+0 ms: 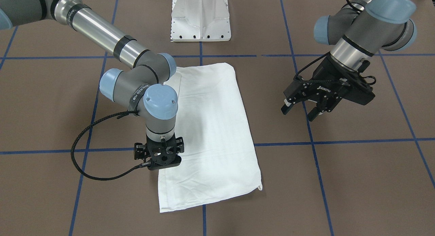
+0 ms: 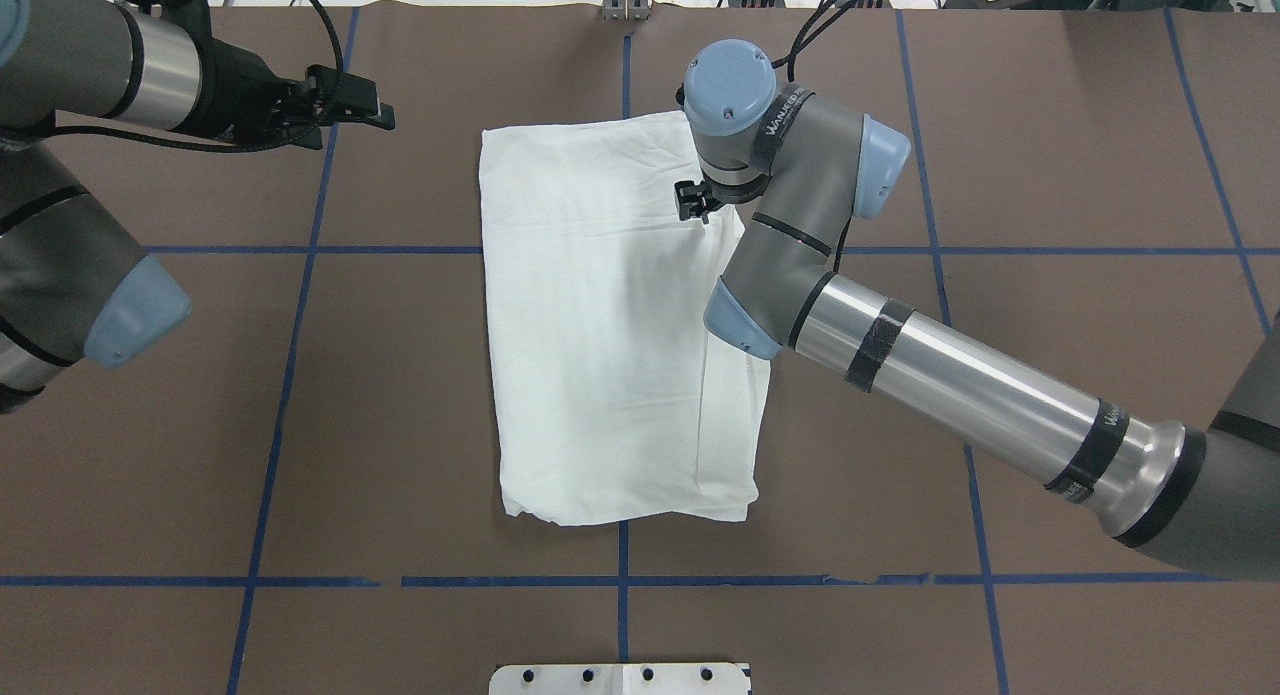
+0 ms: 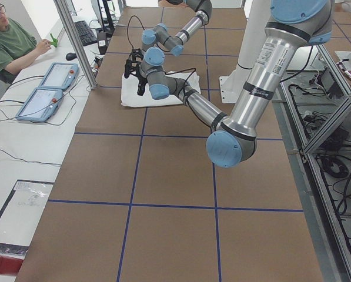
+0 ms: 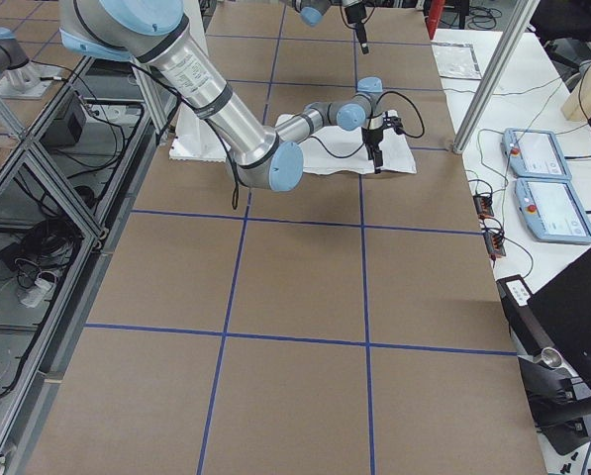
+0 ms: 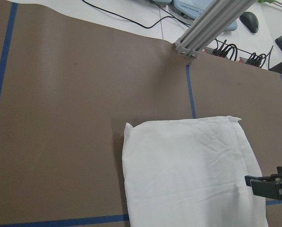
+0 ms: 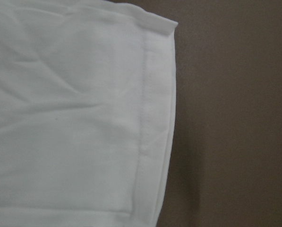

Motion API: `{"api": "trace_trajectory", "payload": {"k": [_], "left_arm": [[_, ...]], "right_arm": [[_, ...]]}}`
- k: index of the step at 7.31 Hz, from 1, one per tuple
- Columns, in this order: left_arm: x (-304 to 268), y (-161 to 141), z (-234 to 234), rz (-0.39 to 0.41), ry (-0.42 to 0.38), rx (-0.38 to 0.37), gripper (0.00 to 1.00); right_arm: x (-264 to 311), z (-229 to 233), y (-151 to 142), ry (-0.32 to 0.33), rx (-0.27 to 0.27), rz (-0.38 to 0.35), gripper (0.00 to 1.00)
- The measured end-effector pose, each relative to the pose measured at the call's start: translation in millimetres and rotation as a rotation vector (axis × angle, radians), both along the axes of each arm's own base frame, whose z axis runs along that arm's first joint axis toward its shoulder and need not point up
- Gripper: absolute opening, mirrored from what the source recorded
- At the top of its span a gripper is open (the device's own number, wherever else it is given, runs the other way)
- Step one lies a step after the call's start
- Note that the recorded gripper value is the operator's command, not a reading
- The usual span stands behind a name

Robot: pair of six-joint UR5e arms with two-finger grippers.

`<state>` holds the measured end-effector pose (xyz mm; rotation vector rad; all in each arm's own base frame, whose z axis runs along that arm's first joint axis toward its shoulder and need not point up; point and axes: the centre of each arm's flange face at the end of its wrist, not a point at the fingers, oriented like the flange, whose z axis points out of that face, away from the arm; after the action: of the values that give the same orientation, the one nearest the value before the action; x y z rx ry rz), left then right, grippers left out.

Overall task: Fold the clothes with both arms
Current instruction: 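Press and smooth the shirt's side edge with the right gripper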

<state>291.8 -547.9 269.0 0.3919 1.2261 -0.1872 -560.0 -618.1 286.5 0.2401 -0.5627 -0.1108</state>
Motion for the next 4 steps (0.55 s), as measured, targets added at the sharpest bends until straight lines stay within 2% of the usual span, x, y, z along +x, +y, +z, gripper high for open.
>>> {"api": "trace_trajectory", "payload": {"k": [4], "left_arm": [[0.4, -0.4, -1.5, 0.001, 0.000, -0.002, 1.00]], "right_arm": [[7.9, 1.5, 13.8, 0.031, -0.054, -0.028, 1.00]]}}
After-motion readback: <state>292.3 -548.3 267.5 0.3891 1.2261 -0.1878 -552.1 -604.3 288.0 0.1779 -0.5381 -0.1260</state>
